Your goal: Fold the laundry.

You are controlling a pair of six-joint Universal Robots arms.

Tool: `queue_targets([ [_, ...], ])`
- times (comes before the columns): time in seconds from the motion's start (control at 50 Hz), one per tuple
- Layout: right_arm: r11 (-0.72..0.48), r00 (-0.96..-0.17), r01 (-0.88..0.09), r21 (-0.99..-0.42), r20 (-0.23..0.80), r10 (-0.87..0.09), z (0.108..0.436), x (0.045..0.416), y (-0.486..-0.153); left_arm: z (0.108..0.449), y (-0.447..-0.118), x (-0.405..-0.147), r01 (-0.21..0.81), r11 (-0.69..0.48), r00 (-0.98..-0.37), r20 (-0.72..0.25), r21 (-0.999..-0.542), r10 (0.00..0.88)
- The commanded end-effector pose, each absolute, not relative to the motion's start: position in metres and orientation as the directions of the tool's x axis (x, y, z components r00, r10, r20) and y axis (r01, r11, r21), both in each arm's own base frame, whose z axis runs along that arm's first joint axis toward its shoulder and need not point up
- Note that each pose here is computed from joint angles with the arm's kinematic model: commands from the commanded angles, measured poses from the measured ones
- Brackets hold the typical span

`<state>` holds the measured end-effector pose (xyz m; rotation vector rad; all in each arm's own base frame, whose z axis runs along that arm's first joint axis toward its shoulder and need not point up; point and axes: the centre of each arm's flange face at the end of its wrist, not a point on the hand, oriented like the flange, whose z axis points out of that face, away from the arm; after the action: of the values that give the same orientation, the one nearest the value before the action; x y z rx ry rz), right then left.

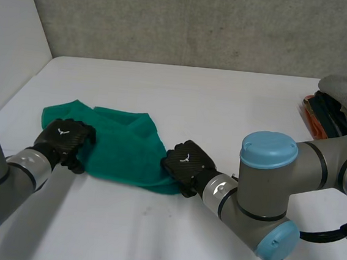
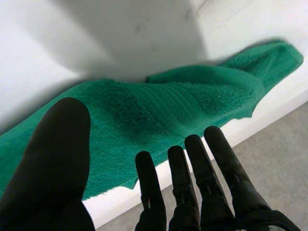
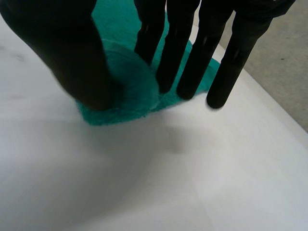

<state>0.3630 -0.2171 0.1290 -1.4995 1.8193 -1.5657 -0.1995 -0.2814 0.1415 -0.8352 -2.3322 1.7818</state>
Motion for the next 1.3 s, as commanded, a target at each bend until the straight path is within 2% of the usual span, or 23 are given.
queue_targets([
  [0.02, -0.173, -0.449, -0.467, -0.867, 0.401, -0.798, 0.13, 0.364, -0.227, 0.131, -0.289, -0.211, 0.407, 0.092, -0.815, -0.316, -0.909, 0.487],
  [0.1, -0.165, -0.48, -0.471, -0.866, 0.409, -0.776, 0.136, 0.359, -0.231, 0.126, -0.285, -0.221, 0.442, 0.055, -0.78, -0.354, -0.895, 0.516],
  [0.26, -0.19, -0.526, -0.431, -0.882, 0.417, -0.742, 0.177, 0.349, -0.221, 0.135, -0.273, -0.24, 0.451, -0.01, -0.741, -0.38, -0.893, 0.553],
  [0.38, -0.212, -0.578, -0.403, -0.89, 0.427, -0.696, 0.217, 0.33, -0.224, 0.207, -0.264, -0.241, 0.359, -0.169, -0.78, -0.394, -0.918, 0.486],
  [0.44, -0.207, -0.601, -0.403, -0.891, 0.429, -0.675, 0.236, 0.316, -0.226, 0.228, -0.255, -0.245, 0.292, -0.206, -0.796, -0.356, -0.934, 0.49],
  [0.5, -0.192, -0.601, -0.41, -0.892, 0.423, -0.678, 0.238, 0.311, -0.223, 0.245, -0.242, -0.248, 0.207, -0.204, -0.809, -0.285, -0.957, 0.514],
  [0.58, -0.171, -0.599, -0.421, -0.891, 0.414, -0.685, 0.233, 0.31, -0.22, 0.226, -0.226, -0.245, 0.2, -0.043, -0.807, -0.189, -0.979, 0.559],
  [0.6, -0.167, -0.6, -0.423, -0.89, 0.414, -0.685, 0.232, 0.309, -0.22, 0.212, -0.221, -0.243, 0.228, 0.042, -0.804, -0.164, -0.973, 0.572],
  [0.68, -0.153, -0.604, -0.42, -0.895, 0.401, -0.689, 0.229, 0.31, -0.219, 0.181, -0.213, -0.241, 0.289, 0.201, -0.792, -0.115, -0.936, 0.599],
  [0.76, -0.125, -0.619, -0.391, -0.912, 0.361, -0.698, 0.229, 0.311, -0.22, 0.162, -0.216, -0.239, 0.305, 0.257, -0.797, -0.098, -0.917, 0.596],
  [0.82, -0.118, -0.624, -0.383, -0.916, 0.352, -0.698, 0.229, 0.311, -0.22, 0.156, -0.221, -0.241, 0.303, 0.253, -0.798, -0.1, -0.919, 0.594],
  [0.98, -0.084, -0.628, -0.397, -0.914, 0.337, -0.701, 0.221, 0.305, -0.219, 0.148, -0.25, -0.251, 0.264, 0.123, -0.815, -0.153, -0.957, 0.559],
  [1.12, -0.069, -0.623, -0.408, -0.911, 0.332, -0.708, 0.214, 0.303, -0.216, 0.127, -0.258, -0.259, 0.285, 0.152, -0.814, -0.156, -0.946, 0.559],
  [1.3, -0.071, -0.623, -0.406, -0.911, 0.333, -0.708, 0.213, 0.304, -0.217, 0.123, -0.258, -0.261, 0.312, 0.14, -0.801, -0.181, -0.94, 0.571],
])
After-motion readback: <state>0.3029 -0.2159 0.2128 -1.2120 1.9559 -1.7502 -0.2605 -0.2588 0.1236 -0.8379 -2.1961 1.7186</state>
